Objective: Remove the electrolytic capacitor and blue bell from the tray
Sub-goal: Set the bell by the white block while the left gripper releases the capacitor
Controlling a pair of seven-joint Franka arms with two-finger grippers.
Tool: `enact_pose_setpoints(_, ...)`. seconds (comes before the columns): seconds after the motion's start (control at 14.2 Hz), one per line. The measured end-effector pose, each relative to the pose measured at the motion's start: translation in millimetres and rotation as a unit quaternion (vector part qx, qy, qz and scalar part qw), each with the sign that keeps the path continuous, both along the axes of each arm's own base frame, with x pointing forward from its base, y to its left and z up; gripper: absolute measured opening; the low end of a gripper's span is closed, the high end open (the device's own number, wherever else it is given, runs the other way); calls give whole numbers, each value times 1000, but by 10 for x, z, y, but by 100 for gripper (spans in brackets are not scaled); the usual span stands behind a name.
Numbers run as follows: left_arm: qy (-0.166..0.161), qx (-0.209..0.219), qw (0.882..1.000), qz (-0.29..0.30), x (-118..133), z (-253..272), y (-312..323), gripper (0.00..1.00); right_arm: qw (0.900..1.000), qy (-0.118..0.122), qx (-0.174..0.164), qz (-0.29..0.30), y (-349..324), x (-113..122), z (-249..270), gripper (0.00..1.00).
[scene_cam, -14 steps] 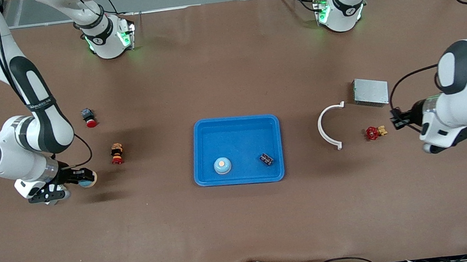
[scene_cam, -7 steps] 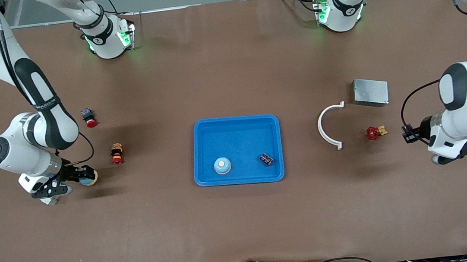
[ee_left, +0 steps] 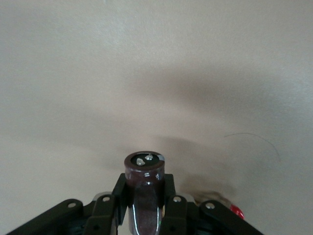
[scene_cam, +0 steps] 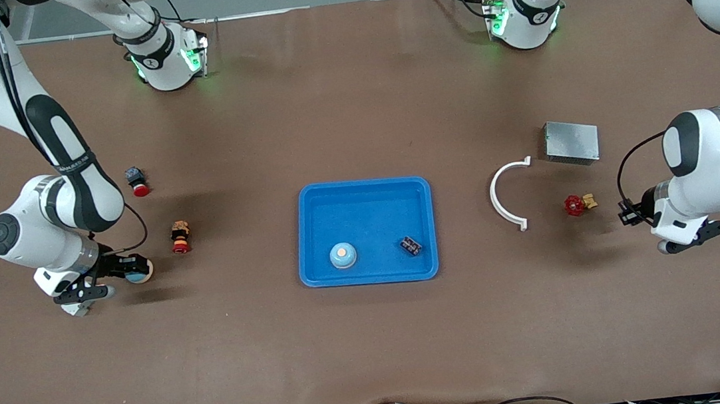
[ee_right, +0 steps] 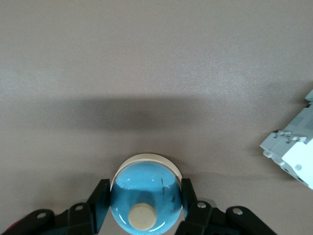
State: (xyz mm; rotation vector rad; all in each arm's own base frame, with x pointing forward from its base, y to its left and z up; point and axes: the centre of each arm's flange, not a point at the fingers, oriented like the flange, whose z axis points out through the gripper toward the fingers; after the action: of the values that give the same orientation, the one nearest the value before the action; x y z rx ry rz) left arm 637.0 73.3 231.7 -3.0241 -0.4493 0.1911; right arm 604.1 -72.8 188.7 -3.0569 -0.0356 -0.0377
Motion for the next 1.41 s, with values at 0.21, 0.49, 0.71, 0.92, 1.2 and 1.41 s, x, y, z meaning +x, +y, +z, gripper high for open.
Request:
enact_pose_setpoints(0.21,11,-3,1000,-1,-30,-228,27,32,1000,0,0,-1,0,1,0,63)
enact_pose_setpoints(0.49,22,16,999,-21,-68,-412,104,32,1000,-2,0,0,-2,5,3,83)
enact_pose_setpoints(0.71,25,28,999,-35,-83,-506,146,32,1000,-5,0,0,0,24,24,100)
enact_pose_setpoints(0.92,23,28,999,-34,-86,-529,196,32,1000,-13,3,6,59,120,182,100)
enact_pose_setpoints(1.2,22,28,999,-33,-85,-528,205,38,1000,0,18,12,423,277,679,100)
enact_pose_setpoints(1.41,17,27,999,-34,-57,-494,188,67,1000,8,24,-16,868,294,956,100)
